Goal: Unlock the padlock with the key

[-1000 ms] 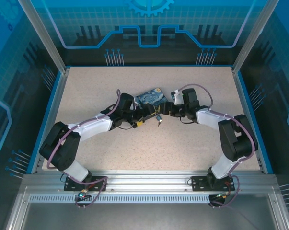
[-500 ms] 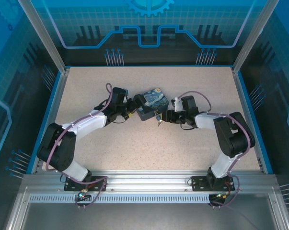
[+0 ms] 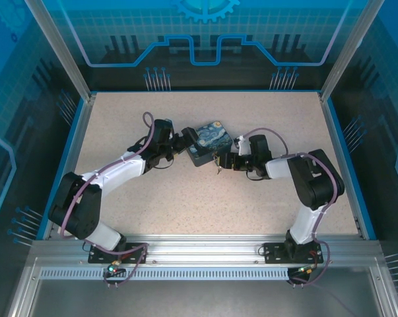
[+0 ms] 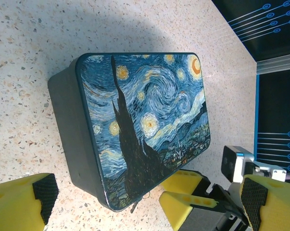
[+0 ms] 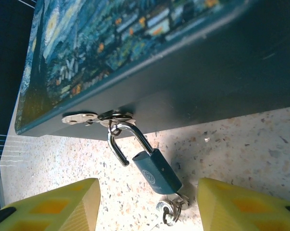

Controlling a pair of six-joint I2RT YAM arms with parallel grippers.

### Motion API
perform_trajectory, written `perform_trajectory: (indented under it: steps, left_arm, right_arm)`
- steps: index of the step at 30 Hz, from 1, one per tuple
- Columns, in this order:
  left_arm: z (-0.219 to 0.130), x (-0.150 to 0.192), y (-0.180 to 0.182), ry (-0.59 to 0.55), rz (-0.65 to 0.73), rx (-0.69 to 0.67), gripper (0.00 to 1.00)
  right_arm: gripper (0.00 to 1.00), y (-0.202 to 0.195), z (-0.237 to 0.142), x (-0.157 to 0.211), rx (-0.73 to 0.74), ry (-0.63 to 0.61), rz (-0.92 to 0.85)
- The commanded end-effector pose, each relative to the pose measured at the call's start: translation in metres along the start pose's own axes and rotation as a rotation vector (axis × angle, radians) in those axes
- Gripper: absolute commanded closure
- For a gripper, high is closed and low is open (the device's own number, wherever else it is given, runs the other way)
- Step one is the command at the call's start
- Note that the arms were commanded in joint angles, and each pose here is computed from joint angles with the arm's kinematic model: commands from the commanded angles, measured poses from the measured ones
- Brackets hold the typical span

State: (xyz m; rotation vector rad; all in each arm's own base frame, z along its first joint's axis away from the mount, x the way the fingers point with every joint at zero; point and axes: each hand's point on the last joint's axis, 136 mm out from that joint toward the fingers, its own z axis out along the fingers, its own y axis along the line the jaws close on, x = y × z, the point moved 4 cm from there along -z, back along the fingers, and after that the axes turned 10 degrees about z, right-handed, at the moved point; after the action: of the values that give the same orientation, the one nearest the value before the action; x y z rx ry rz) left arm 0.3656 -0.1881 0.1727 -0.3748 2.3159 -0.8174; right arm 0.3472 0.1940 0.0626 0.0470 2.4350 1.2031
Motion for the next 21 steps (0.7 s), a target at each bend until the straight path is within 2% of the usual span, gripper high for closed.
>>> perform_trajectory:
  steps: [1, 9, 21]
  left_arm:
    - [-0.0107, -0.0145, -0.0086, -0.054, 0.015, 0.007, 0.01]
    - [-0.0115, -0.0142, -0.0089, -0.056, 0.004, 0.013, 0.01]
    - [-0.0098, -0.0139, -0.0090, -0.058, -0.008, 0.023, 0.01]
  right_arm:
    - [0.45, 0.0038, 0.0081, 0.0019, -0.058, 0.022, 0.004]
    - [0.48, 0.0051, 0.0156, 0.0057, -0.106, 0.049, 0.018]
    - [0.63, 0.0059, 0.0135, 0.0108, -0.110, 0.067, 0.016]
